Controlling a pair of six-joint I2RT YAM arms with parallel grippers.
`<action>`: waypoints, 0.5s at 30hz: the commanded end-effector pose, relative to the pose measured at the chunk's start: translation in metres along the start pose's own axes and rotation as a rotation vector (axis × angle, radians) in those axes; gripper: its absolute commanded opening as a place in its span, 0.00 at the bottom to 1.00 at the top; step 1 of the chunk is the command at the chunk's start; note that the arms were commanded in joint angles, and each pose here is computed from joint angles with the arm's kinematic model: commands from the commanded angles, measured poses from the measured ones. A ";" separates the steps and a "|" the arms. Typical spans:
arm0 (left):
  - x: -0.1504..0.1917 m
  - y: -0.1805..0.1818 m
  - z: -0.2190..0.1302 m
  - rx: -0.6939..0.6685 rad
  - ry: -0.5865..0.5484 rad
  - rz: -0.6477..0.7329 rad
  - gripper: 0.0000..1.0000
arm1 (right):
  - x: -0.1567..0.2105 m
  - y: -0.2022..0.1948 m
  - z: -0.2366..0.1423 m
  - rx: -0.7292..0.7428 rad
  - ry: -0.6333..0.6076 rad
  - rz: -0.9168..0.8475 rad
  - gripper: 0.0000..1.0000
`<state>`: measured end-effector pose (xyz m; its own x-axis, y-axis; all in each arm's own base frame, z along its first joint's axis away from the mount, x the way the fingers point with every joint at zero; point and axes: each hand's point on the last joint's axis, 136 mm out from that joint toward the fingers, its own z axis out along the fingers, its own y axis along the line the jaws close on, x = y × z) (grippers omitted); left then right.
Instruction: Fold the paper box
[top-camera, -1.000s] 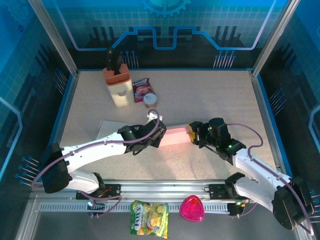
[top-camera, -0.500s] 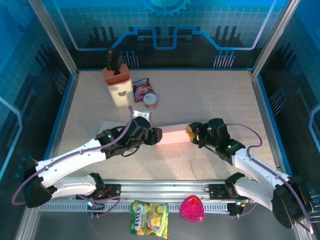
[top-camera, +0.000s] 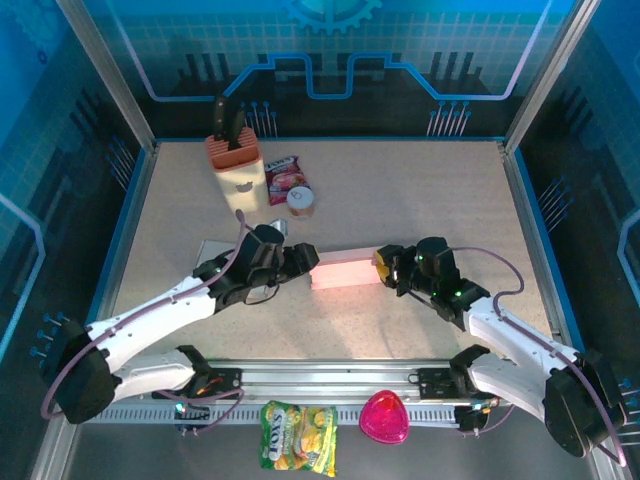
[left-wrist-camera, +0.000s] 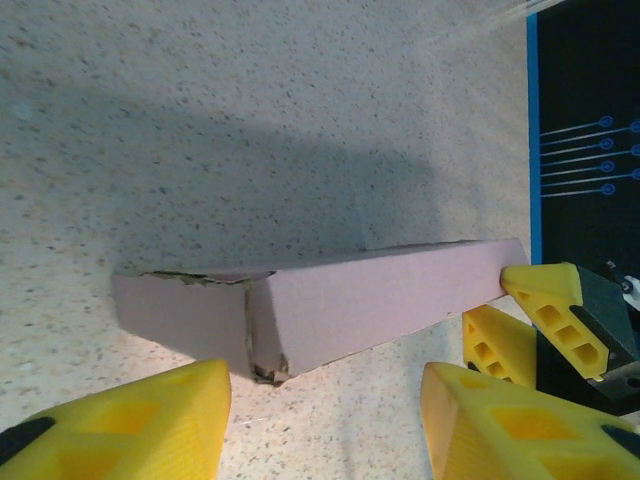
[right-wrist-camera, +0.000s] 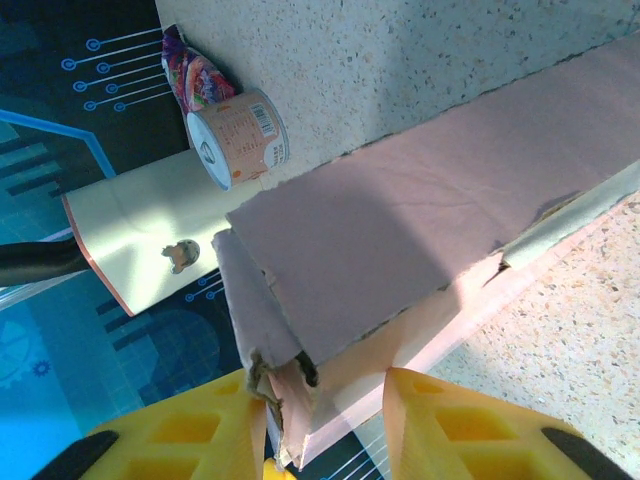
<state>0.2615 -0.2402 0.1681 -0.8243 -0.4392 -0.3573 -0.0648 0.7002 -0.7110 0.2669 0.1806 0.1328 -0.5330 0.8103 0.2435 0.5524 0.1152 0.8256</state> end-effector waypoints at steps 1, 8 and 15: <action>0.004 -0.001 0.007 0.034 0.018 -0.037 0.51 | -0.012 -0.040 0.002 0.123 -0.041 0.022 0.35; 0.003 0.015 0.007 -0.009 -0.004 -0.040 0.47 | -0.012 -0.041 0.002 0.125 -0.037 0.023 0.33; 0.007 0.022 0.019 -0.007 0.012 -0.042 0.39 | -0.012 -0.046 0.000 0.135 -0.039 0.028 0.31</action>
<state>0.2627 -0.2376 0.1479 -0.8243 -0.4583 -0.3324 -0.0973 0.6931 -0.7143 0.2657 0.1805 0.1314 -0.5364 0.8082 0.2431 0.5487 0.1151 0.8280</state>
